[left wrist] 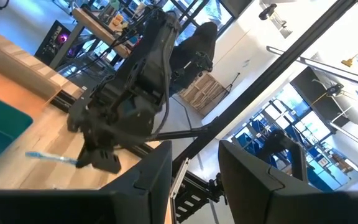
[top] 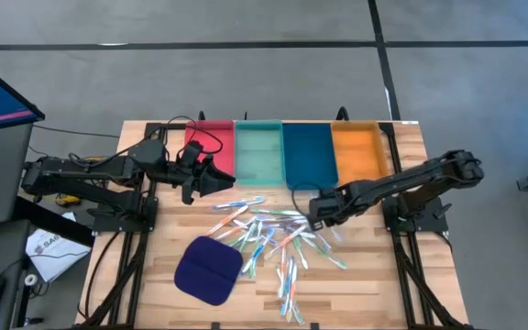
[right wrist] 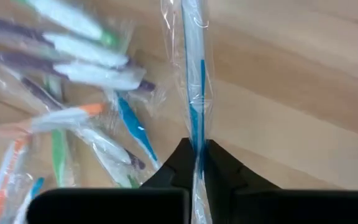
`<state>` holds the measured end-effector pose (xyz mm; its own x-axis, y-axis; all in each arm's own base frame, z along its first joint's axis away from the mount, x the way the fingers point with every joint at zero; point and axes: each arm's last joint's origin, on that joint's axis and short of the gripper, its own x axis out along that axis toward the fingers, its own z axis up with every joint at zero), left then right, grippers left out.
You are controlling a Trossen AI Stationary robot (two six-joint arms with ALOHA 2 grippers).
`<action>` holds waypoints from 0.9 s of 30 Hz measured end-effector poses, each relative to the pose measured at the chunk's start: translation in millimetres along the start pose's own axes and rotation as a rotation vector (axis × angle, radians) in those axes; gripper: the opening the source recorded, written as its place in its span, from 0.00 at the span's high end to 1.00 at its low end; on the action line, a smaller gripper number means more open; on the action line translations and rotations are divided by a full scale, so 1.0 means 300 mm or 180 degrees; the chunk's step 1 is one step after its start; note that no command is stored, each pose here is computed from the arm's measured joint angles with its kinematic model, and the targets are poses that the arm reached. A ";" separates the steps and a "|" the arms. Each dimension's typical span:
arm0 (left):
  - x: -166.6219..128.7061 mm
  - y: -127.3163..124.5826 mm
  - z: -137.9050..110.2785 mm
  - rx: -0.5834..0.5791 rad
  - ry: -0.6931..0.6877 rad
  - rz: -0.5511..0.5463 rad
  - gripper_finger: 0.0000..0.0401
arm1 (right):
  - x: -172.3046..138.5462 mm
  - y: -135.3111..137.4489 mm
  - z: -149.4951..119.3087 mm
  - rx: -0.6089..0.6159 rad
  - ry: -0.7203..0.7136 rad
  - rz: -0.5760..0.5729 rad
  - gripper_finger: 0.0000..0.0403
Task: Pick & Place Toothbrushes
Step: Put the blue toothbrush into the red bin
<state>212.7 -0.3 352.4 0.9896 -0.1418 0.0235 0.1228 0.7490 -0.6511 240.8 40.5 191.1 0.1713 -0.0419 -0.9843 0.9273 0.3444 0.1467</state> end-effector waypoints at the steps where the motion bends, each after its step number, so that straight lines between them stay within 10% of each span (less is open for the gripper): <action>1: 0.000 0.000 0.000 0.0000 0.0000 0.0002 0.68 | -0.017 -0.011 0.003 0.0060 -0.0037 -0.0003 0.96; 27: 0.000 0.001 0.004 0.0000 -0.0093 0.0065 0.68 | -0.338 -0.162 0.214 0.0617 -0.1120 0.0796 0.97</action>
<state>212.8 0.7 353.2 0.9937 -0.1076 0.0323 0.1026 0.7515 -0.6518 199.7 -32.2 290.2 0.4687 -0.3067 -0.8284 0.8825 0.2043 0.4237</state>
